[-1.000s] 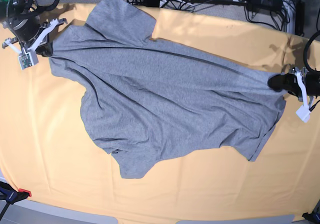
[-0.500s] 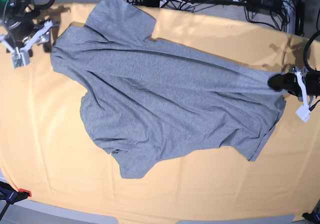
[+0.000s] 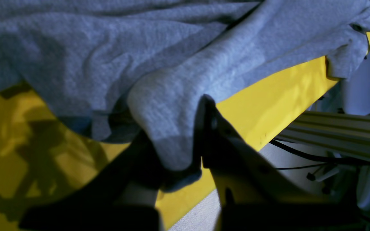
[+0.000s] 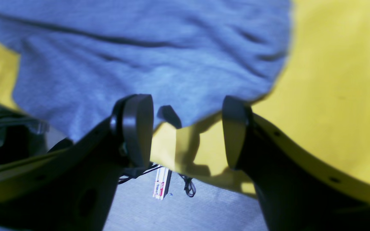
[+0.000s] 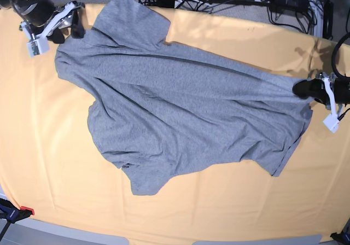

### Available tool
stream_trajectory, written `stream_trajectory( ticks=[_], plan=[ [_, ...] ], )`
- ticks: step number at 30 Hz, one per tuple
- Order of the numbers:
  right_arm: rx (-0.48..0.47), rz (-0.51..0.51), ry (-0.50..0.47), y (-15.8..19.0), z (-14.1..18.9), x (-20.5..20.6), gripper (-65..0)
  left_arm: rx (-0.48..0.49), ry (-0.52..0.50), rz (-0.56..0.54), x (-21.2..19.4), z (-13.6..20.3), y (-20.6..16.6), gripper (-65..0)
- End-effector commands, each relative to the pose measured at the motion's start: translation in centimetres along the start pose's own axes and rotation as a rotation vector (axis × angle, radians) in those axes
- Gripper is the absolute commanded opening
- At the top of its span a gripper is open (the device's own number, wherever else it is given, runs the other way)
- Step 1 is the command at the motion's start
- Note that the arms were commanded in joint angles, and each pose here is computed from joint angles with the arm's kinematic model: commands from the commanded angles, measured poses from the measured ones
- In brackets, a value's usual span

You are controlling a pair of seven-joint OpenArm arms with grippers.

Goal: Layout the t-shirt on the table in an organized manner, then fold the t-shirt properly

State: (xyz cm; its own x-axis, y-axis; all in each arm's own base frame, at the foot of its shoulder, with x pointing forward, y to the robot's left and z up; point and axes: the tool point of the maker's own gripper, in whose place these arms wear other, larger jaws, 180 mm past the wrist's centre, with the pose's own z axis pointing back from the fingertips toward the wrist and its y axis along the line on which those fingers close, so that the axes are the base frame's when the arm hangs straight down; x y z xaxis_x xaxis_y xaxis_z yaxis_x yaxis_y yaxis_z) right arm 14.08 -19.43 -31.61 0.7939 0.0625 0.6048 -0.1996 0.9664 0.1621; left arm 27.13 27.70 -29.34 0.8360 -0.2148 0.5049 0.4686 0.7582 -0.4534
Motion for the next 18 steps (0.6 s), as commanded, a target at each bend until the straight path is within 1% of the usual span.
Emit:
stream_trajectory(
  ticks=[1, 4, 7, 12, 14, 16, 18],
  plan=[
    [0.002, 0.008, -0.025, 0.1, 0.3, 0.6, -29.0, 0.018, -0.036, -0.029, 1.5, 1.3, 0.1, -65.0],
    [0.001, -0.008, -0.027, 0.1, 0.3, 0.6, -29.0, 0.014, -0.038, -0.028, 1.5, 1.2, 0.0, -65.0],
    [0.036, -0.024, -0.038, 0.8, 0.3, 0.6, -29.1, 0.010, -0.038, -0.026, 1.4, 1.0, 0.0, -65.0],
    [0.071, -0.098, -0.013, 0.4, -0.9, -1.3, -29.1, 0.008, -0.039, -0.026, 1.4, 1.0, -0.1, -65.0],
    [0.110, -0.125, -0.021, 0.5, -1.4, -1.6, -29.1, 0.008, -0.039, -0.026, 1.4, 1.0, -0.1, -65.0],
    [0.158, -0.115, -0.038, 1.1, -1.6, -1.6, -29.3, 0.008, -0.038, -0.026, 1.4, 1.0, -0.1, -65.0],
    [0.186, -0.096, -0.054, 1.5, -1.6, -1.4, -29.3, 0.008, -0.038, -0.026, 1.4, 1.0, -0.1, -65.0]
  ],
)
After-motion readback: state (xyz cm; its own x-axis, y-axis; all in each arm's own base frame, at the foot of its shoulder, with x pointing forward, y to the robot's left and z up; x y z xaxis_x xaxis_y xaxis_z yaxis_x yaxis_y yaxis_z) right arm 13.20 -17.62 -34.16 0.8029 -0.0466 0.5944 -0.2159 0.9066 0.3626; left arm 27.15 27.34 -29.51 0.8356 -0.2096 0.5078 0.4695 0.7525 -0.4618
